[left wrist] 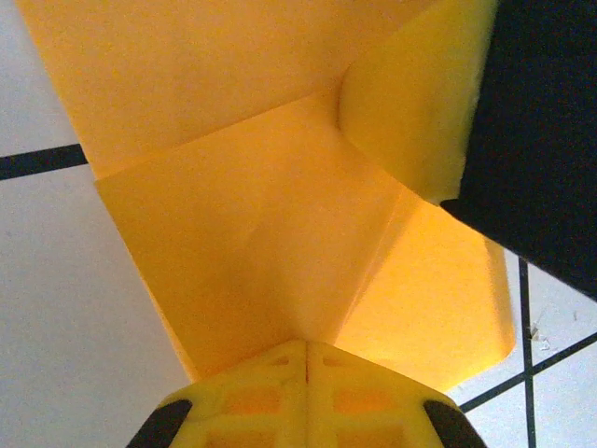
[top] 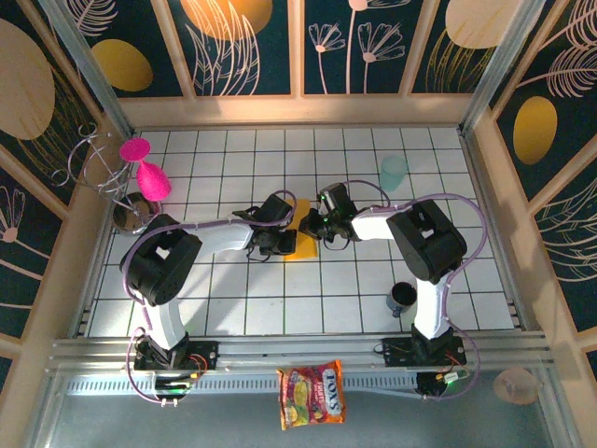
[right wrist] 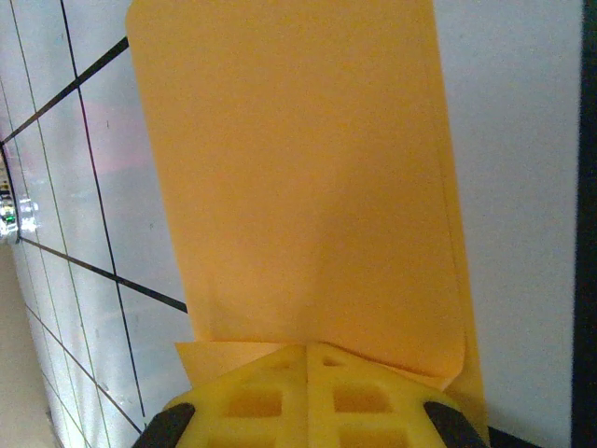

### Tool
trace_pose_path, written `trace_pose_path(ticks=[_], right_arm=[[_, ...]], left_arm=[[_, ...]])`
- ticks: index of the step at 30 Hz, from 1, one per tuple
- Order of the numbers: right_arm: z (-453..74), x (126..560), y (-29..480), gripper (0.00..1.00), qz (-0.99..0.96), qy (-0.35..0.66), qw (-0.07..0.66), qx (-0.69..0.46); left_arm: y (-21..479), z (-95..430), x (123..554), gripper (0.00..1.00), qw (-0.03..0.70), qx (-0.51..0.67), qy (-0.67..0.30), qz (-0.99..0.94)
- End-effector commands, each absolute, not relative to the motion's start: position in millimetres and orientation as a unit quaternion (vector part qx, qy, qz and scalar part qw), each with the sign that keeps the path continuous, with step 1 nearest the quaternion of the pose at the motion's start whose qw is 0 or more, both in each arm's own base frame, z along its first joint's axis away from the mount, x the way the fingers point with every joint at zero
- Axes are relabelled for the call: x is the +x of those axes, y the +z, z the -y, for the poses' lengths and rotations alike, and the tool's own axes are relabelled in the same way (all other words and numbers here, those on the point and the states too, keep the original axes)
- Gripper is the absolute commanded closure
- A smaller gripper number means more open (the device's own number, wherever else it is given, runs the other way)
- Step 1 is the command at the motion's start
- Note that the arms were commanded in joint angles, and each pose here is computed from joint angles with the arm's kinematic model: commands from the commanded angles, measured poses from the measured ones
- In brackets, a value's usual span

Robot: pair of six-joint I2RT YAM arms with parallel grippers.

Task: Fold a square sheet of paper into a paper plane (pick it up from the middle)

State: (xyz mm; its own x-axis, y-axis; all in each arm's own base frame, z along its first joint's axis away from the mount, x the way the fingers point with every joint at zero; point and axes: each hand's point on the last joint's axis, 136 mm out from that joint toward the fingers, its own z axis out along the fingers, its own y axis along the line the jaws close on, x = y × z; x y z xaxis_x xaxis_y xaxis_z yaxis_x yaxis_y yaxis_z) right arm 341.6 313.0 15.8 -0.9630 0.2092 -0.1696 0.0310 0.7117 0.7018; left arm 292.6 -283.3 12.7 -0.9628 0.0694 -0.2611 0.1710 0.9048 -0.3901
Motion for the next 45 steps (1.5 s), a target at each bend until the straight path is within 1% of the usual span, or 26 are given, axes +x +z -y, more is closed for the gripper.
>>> trace_pose_path(ticks=[1,9,12,14,19,21,24,29,36,45], right_arm=[[-269,312,-54,0.99,-0.957,0.262,0.054,0.113],[-268,312,-55,0.99,-0.957,0.262,0.053,0.115],[-269,312,-55,0.99,-0.957,0.263,0.053,0.115],[-269,312,-55,0.99,-0.956,0.264,0.053,0.116],[-269,312,-55,0.99,-0.956,0.266,0.053,0.115],[-269,313,-55,0.99,-0.955,0.267,0.053,0.117],[-269,313,-54,0.99,-0.954,0.269,0.054,0.119],[-268,313,-55,0.99,-0.954,0.27,0.052,0.121],[-269,312,-57,0.99,-0.953,0.271,0.049,0.123],[-266,312,-57,0.99,-0.954,0.27,0.048,0.124]], left_arm=[[-6,249,259,1.0,0.062,0.082,-0.135,-0.986],[-4,222,234,1.0,0.042,0.098,-0.102,-0.989],[5,218,240,1.0,0.058,0.092,-0.088,-0.99],[28,227,254,1.0,0.097,0.083,-0.11,-0.986],[60,254,278,1.0,0.157,0.047,-0.185,-0.969],[66,274,283,1.0,0.158,0.036,-0.234,-0.959],[60,290,283,1.0,0.142,0.024,-0.277,-0.95],[56,306,281,1.0,0.124,0.02,-0.308,-0.943],[31,312,284,1.0,0.097,0.035,-0.28,-0.954],[9,293,287,1.0,0.091,0.061,-0.204,-0.973]])
